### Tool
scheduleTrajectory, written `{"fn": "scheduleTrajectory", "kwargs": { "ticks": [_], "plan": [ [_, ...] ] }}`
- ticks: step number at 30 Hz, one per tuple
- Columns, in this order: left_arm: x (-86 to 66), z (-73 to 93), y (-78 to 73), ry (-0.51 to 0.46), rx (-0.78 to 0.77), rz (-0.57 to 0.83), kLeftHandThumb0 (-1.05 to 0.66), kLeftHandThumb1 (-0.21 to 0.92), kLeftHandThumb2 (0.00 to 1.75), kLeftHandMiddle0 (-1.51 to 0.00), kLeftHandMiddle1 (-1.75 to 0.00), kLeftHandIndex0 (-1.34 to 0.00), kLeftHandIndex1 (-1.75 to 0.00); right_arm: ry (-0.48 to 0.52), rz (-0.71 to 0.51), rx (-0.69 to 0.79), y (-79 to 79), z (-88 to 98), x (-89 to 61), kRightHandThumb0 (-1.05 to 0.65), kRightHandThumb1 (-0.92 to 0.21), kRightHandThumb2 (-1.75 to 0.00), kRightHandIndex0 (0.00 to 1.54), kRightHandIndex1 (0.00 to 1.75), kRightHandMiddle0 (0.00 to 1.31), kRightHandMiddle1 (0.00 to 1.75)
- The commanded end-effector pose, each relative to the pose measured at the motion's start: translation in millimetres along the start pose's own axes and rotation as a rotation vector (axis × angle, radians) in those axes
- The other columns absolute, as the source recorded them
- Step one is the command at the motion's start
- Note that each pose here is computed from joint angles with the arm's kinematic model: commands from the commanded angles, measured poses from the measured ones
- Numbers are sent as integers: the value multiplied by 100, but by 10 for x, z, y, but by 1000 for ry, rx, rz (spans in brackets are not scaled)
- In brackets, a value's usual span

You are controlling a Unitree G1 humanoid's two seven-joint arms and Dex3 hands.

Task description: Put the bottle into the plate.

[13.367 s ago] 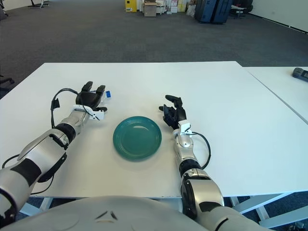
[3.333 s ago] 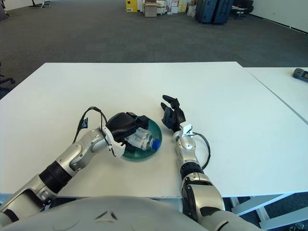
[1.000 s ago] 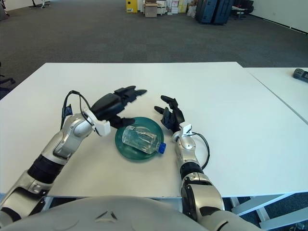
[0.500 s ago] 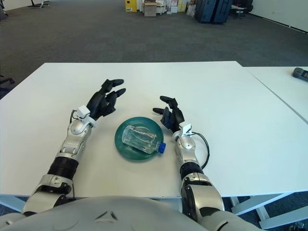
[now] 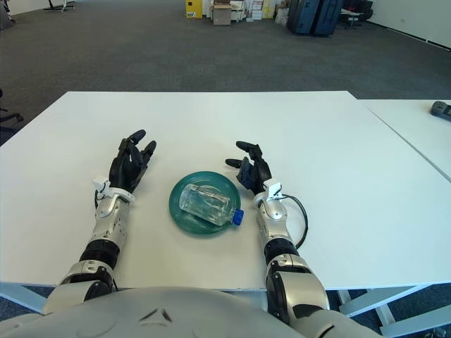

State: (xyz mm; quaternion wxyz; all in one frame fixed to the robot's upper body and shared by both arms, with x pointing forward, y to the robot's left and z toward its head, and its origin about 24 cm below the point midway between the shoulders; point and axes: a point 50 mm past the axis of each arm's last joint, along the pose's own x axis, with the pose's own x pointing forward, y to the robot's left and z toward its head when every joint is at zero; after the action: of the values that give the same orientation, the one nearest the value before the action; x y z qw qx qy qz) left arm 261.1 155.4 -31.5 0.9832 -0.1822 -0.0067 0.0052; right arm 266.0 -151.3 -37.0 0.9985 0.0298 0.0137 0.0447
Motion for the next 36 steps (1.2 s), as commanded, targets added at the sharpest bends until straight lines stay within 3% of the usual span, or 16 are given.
{"fn": "scheduleTrajectory", "kwargs": {
  "ticks": [1,21,36],
  "plan": [
    [55,-9,-48,-30,-25,19,-83,92,95,-46,-15,0,-98,263,-118,69,-94,-572,-630,-83,-92,-100,56,63,5,103],
    [-66,-193,-52,21,-25,46,-86,92,96,-42,-10,0,-87,245,-156,79,-157,-555,-637,-82,-92,-97,48,56,8,105],
    [-79,-205,-29,34,60,50,-87,92,98,-39,-7,0,-80,248,-149,71,-175,-550,-628,-83,-92,-98,49,55,8,104]
  ]
}}
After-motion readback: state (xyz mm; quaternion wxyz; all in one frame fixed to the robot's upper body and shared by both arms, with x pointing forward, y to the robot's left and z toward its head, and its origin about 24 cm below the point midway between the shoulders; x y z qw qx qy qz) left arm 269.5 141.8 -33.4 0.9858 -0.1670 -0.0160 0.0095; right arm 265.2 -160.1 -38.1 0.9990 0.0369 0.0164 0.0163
